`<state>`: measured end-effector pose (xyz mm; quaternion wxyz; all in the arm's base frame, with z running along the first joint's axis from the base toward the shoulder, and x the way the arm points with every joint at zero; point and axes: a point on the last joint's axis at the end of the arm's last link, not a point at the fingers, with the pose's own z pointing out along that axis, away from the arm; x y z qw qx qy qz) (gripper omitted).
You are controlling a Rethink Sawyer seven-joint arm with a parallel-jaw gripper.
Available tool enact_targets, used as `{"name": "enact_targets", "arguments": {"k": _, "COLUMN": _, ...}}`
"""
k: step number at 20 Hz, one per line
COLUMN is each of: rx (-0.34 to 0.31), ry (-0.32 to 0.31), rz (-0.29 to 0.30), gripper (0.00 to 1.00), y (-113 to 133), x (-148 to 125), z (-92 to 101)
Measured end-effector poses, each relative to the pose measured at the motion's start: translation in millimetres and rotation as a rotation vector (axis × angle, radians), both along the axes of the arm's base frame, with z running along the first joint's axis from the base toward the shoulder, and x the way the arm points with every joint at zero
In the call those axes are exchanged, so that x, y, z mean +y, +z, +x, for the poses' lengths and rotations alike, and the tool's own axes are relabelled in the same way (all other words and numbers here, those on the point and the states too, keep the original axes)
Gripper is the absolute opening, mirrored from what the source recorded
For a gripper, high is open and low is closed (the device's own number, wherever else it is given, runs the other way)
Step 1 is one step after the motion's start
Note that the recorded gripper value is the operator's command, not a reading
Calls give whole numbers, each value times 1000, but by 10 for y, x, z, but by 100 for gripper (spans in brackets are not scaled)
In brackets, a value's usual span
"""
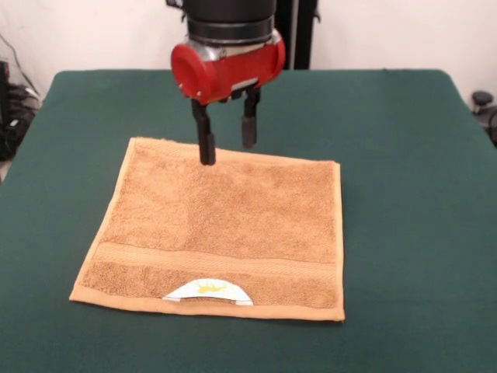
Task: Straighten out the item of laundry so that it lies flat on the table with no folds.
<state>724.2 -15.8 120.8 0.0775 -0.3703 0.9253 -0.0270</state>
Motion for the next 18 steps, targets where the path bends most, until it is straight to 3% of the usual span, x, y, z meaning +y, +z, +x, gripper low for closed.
{"name": "enact_targets", "arguments": {"k": 6, "rx": -20, "ry": 14, "rz": -3, "gripper": 100, "y": 156, "x": 134, "z": 39}}
{"name": "enact_targets", "arguments": {"k": 18, "rx": -17, "ry": 5, "rz": 9, "gripper": 100, "y": 160, "x": 151, "z": 18}}
